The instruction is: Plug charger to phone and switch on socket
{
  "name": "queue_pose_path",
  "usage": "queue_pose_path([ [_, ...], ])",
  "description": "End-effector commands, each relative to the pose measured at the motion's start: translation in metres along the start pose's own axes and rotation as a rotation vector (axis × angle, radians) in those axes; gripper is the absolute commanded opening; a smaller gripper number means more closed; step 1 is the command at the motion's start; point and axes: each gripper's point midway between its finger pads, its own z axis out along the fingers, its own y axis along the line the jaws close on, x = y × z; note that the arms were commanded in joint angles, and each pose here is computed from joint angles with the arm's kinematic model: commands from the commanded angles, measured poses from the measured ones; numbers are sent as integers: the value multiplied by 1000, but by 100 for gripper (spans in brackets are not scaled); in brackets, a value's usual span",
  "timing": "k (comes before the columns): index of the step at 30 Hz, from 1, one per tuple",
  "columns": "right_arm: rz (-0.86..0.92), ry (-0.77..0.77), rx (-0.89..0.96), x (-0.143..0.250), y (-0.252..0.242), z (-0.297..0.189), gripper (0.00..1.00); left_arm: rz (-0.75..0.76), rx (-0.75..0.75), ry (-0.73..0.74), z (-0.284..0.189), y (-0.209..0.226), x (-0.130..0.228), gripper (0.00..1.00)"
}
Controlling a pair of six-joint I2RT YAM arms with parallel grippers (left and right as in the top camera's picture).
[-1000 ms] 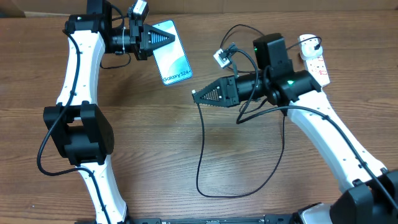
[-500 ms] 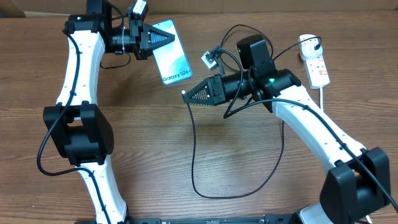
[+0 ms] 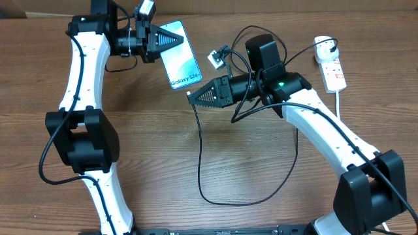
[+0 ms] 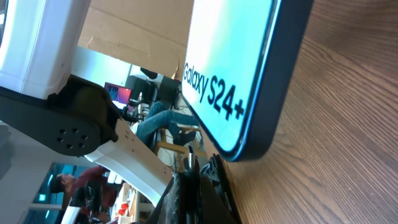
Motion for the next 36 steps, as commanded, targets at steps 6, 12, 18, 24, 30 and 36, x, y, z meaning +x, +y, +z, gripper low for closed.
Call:
queue_pose_path([
  [6,-12,-11,-18,-6,5,2,4,-4,62,10,2,-19,2,4],
  [12,5,-8,-13,-6,-4,5,4,-6,62,10,2,-19,2,4],
  [18,37,4,-11,-4,-16,9,4,-9,62,11,2,-19,3,4],
  [24,3,11,-51,-5,-8,9,4,-9,62,10,2,-19,3,4],
  [30,2,31,-87,-2,-2,8,4,-8,62,10,2,-19,2,4],
  [36,0,40,-103,-1,1,8,4,-8,62,10,2,-19,2,4],
])
